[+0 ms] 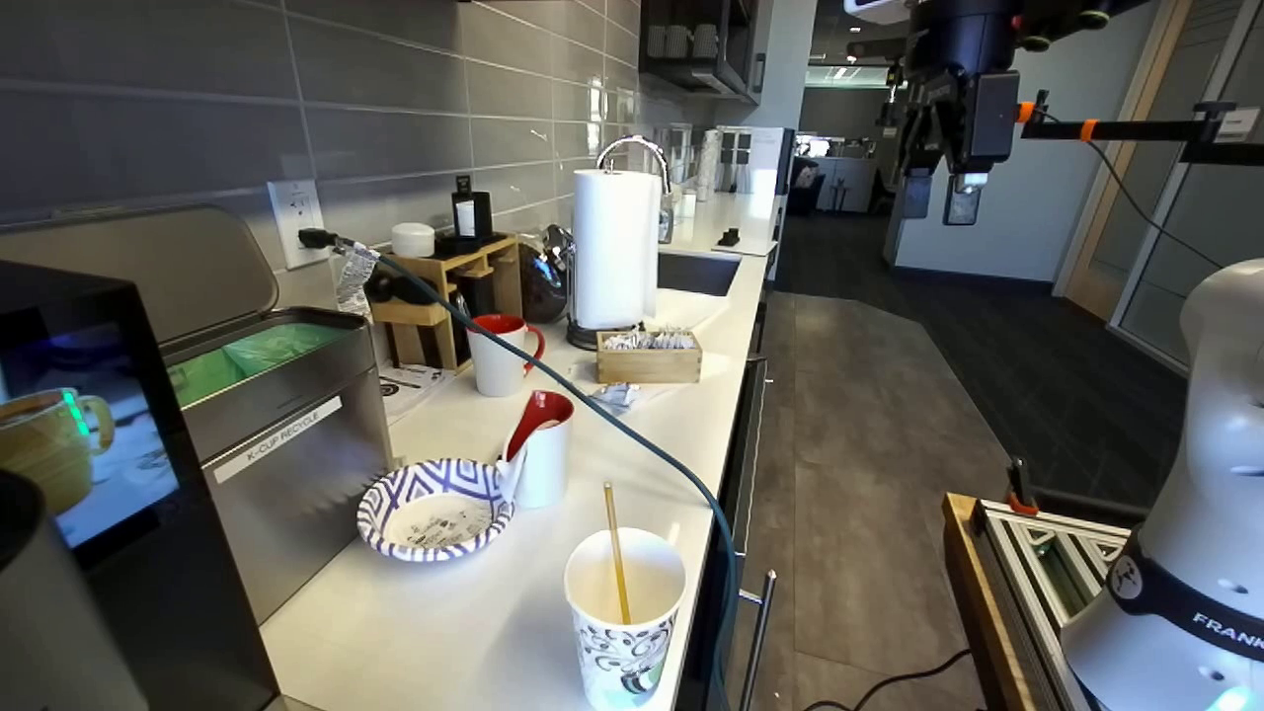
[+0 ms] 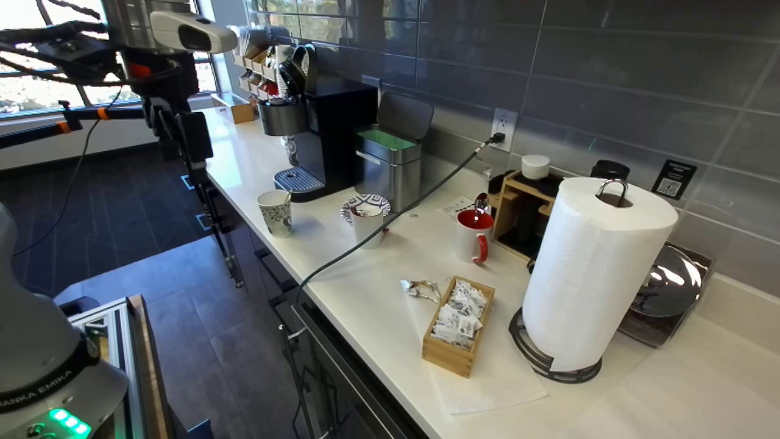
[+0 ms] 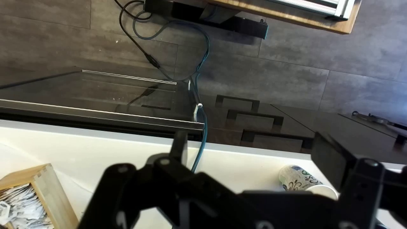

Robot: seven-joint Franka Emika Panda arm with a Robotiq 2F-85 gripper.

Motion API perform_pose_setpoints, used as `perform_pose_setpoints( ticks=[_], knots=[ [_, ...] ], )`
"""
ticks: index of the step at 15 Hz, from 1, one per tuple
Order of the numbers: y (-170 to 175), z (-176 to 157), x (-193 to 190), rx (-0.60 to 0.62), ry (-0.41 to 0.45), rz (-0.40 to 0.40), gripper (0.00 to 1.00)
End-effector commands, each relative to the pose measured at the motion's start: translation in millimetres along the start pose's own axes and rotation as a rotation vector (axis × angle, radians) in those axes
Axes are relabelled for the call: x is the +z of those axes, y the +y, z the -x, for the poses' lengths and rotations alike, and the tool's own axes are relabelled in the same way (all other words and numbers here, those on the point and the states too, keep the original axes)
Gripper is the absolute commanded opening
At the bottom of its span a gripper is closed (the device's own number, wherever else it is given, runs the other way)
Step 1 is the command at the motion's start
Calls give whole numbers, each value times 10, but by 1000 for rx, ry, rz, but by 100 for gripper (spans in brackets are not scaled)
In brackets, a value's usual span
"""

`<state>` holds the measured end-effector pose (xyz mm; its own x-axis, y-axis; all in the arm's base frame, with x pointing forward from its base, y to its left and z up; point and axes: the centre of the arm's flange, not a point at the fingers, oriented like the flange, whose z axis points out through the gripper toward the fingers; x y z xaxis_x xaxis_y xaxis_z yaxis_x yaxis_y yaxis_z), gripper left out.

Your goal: Put the sauce packet on the blue and white plate

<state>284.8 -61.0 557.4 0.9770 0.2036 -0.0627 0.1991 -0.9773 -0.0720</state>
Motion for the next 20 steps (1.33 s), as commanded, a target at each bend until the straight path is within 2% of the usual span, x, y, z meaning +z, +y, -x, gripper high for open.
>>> perform_pose_setpoints(
  ticks=[1, 3, 7, 10, 12, 13, 14, 17, 20],
  knots=[
    [39, -207, -16, 19, 26, -8, 100],
    [83, -437, -41, 24, 58, -11, 100],
    [117, -923, -56, 85, 103, -70, 100],
    [81, -1269, -36, 90, 73, -116, 100],
    [67, -1418, -27, 88, 50, -118, 100],
    [67, -1469, -31, 63, 38, -110, 100],
    [69, -1267, 44, 69, 66, -93, 100],
    [70, -1337, 67, 68, 56, -90, 100],
    [142, -1395, 36, 95, 83, -94, 100]
  ],
)
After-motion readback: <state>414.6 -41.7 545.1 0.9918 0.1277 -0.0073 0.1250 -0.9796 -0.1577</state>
